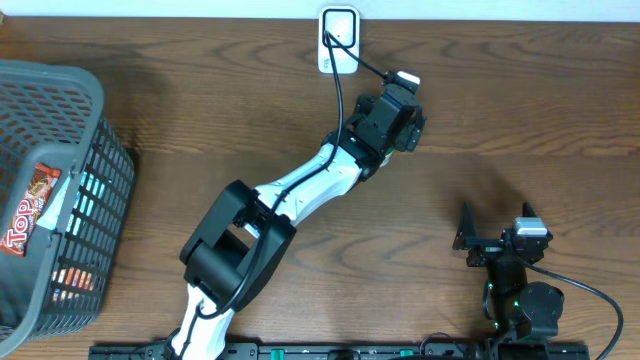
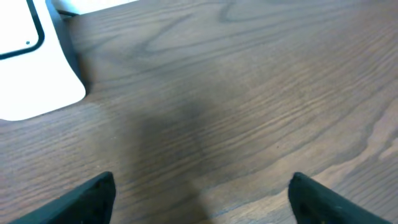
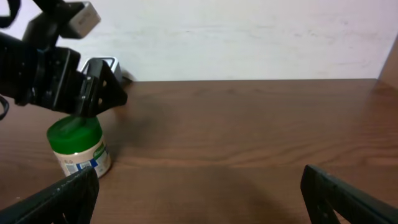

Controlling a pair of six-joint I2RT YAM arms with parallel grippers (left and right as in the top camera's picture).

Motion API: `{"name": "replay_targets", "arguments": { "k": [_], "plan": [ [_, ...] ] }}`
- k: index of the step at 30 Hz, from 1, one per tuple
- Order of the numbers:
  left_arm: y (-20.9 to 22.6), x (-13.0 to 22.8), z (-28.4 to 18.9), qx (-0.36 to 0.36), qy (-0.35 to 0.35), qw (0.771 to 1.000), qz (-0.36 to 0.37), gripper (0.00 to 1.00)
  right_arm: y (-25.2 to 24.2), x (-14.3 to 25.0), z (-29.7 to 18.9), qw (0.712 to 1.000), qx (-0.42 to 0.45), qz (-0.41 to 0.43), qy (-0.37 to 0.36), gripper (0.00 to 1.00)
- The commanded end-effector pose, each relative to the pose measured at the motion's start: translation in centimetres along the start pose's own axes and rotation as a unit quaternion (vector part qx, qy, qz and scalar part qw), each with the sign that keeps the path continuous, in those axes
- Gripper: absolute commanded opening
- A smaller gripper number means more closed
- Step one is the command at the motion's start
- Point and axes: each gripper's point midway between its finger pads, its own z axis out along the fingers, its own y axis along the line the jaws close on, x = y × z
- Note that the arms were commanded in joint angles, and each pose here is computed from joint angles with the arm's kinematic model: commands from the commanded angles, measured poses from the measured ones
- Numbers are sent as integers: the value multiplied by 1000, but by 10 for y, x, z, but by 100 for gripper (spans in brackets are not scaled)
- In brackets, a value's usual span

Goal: Scan the item barcode
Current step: 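Carry the jar to the white scanner and hold it under it, then set the jar down on the table and retract the left gripper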

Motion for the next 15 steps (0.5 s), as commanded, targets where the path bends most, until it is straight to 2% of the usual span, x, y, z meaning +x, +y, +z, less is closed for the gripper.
{"name": "replay_targets", "arguments": {
  "k": [1,5,6,7,9,11,12,15],
  "plan": [
    [2,-57,-43,2,-65,997,29,91,0,1,0,1000,0,5,2,99],
    [8,-110,-96,2,-129,990,55,91,0,1,0,1000,0,5,2,99],
    [9,-117,-110,3,-136,989,53,91,0,1,0,1000,0,5,2,99],
    [11,-122,-123,2,-138,989,55,98,0,1,0,1000,0,5,2,99],
    [17,-129,-145,-9,-139,985,98,98,0,1,0,1000,0,5,2,99],
    [37,-137,-173,-50,-137,975,170,98,0,1,0,1000,0,5,2,99],
    [54,-143,-191,-83,-139,971,178,98,0,1,0,1000,0,5,2,99],
    [116,-163,-258,-182,-157,961,134,98,0,1,0,1000,0,5,2,99]
  ]
}}
